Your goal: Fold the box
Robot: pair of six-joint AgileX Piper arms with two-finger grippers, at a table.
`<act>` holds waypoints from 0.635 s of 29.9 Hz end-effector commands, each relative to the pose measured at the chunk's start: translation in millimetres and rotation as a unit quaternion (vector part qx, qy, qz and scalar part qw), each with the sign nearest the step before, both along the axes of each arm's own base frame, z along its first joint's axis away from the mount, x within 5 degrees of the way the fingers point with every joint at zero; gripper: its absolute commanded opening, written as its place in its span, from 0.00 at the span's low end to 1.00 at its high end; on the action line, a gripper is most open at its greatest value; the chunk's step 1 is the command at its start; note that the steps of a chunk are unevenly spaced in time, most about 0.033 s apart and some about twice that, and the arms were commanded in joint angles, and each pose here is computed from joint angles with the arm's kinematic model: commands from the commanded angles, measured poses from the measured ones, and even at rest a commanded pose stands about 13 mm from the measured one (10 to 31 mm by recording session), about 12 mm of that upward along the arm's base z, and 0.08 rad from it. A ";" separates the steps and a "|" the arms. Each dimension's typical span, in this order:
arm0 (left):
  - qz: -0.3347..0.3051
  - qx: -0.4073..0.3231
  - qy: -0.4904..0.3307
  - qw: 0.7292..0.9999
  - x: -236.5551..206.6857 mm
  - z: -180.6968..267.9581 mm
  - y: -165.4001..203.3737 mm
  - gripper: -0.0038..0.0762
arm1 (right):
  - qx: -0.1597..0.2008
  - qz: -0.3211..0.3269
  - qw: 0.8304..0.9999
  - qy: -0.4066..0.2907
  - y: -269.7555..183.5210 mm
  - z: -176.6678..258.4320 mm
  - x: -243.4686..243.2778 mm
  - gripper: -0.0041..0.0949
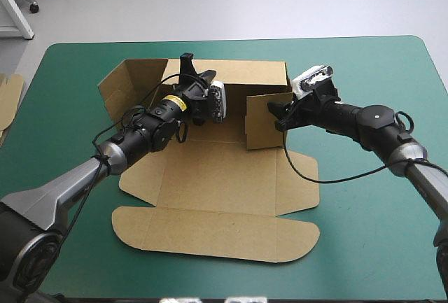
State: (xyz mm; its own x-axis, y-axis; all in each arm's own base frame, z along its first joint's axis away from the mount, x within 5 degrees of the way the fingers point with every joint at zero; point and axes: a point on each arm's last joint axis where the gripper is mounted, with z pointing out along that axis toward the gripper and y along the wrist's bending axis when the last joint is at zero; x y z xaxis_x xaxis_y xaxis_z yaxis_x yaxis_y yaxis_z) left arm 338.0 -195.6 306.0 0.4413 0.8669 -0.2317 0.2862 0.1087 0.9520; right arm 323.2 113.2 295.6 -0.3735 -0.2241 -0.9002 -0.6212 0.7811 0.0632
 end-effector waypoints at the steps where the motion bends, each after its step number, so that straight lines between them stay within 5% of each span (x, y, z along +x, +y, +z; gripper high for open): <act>1: 0.002 -0.056 -0.017 0.998 -6.8 31.8 -3.7 0.03 | 0.013 0.001 0.999 -0.031 9.9 20.1 -1.7 0.65; 19: 0.010 -0.065 0.014 0.998 -2.9 30.9 -6.0 0.03 | 0.013 -0.097 0.994 -0.039 0.3 19.0 9.5 0.64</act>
